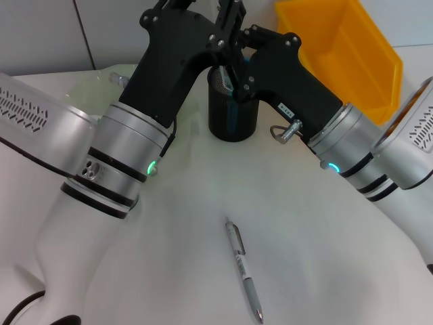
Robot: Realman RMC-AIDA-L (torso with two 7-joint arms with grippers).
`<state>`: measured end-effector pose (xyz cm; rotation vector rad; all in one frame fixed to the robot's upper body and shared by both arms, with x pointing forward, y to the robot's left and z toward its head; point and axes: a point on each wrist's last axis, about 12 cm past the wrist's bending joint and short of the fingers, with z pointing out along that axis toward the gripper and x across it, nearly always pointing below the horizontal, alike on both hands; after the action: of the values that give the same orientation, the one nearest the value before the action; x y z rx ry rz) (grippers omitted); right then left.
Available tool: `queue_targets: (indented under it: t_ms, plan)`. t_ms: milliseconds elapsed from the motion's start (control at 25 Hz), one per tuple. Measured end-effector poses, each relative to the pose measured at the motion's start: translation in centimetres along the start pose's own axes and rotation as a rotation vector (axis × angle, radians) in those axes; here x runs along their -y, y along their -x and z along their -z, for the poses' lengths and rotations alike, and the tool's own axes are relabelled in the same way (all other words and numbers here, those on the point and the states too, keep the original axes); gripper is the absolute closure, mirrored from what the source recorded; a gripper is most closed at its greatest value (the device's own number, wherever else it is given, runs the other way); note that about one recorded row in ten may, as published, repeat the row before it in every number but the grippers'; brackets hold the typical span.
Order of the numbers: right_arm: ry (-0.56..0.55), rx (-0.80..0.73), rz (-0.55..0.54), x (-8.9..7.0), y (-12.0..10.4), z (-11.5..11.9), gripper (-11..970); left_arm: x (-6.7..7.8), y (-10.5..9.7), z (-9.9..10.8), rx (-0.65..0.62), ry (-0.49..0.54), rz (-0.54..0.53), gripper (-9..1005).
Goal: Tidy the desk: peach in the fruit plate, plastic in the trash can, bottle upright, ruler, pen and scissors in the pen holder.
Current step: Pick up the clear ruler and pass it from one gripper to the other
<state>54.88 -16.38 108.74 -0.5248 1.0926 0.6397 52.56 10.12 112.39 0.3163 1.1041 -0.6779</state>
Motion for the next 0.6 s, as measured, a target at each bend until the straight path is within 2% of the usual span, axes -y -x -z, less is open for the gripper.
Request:
queue_targets:
  t_ms: [360,600]
  plan:
    - [-0.004,-0.005,-0.006,-0.08,-0.08,-0.03,952,0.14,0.05,-0.17,0.002,-0.012,0.004,458]
    - [-0.004,-0.004,-0.003,-0.03,-0.07,0.05,953,0.42,-0.06,-0.37,-0.004,-0.034,-0.001,452]
